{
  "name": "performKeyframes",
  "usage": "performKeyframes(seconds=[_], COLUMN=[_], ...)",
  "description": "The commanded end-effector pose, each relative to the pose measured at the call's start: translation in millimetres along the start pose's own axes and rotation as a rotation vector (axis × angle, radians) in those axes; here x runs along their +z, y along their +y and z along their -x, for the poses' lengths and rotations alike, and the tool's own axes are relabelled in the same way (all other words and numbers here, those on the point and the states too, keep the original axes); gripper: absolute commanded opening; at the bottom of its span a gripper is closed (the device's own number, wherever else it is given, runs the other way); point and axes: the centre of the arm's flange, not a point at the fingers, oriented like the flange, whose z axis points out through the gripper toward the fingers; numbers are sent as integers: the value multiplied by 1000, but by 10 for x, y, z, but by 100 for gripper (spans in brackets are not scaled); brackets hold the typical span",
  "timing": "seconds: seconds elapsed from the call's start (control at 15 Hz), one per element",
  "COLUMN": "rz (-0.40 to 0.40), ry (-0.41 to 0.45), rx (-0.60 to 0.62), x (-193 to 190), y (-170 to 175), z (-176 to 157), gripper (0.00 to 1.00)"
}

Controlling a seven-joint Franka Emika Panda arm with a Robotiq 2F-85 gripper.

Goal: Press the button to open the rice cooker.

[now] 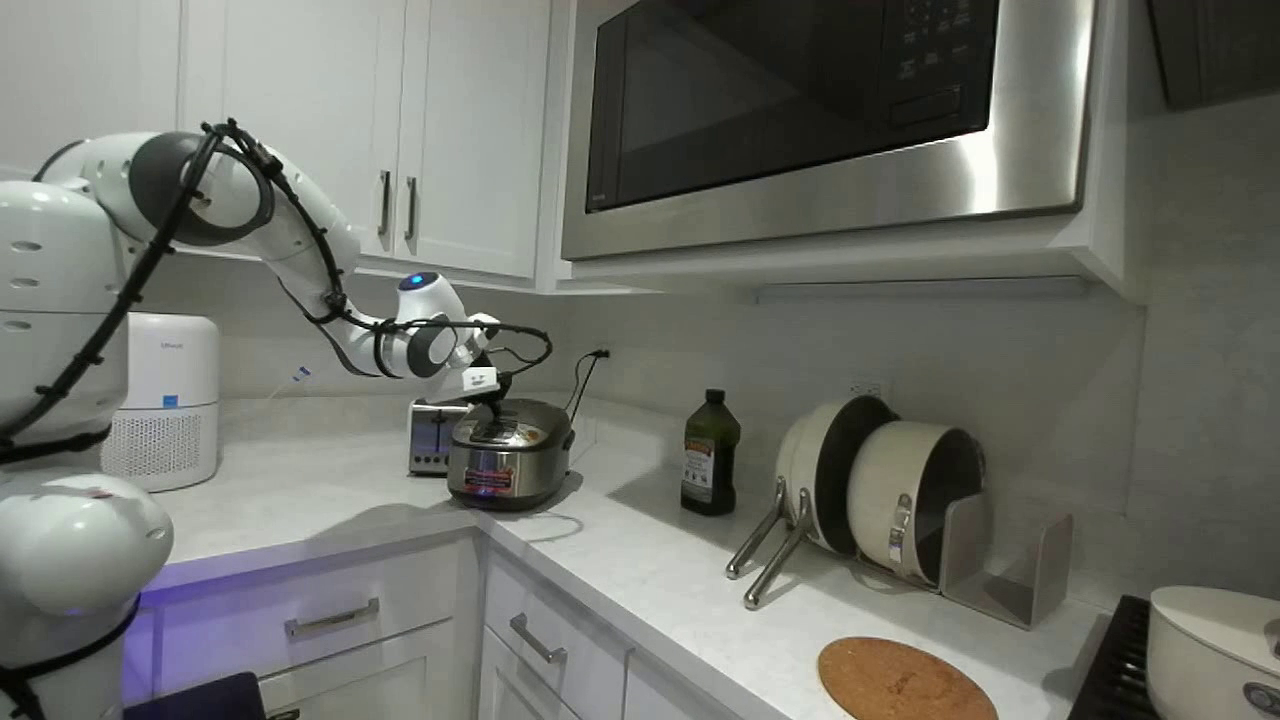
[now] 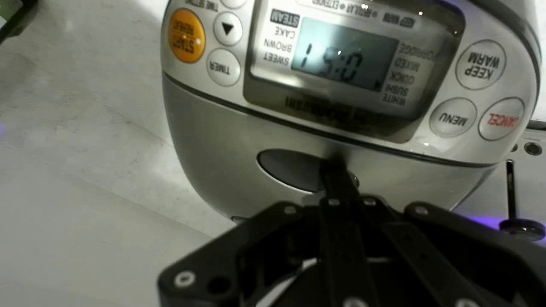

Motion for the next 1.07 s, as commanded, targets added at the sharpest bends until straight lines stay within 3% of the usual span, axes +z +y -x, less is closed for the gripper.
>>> performKeyframes(seconds=[0.0,0.4,1.0], rz=[-28,-24,46], ry=[-116,-191,-213], rx=[-7,-37,-71], x=[303,413,567], y=[-115,-208,-368], z=[131,173,385], gripper=[0,0,0])
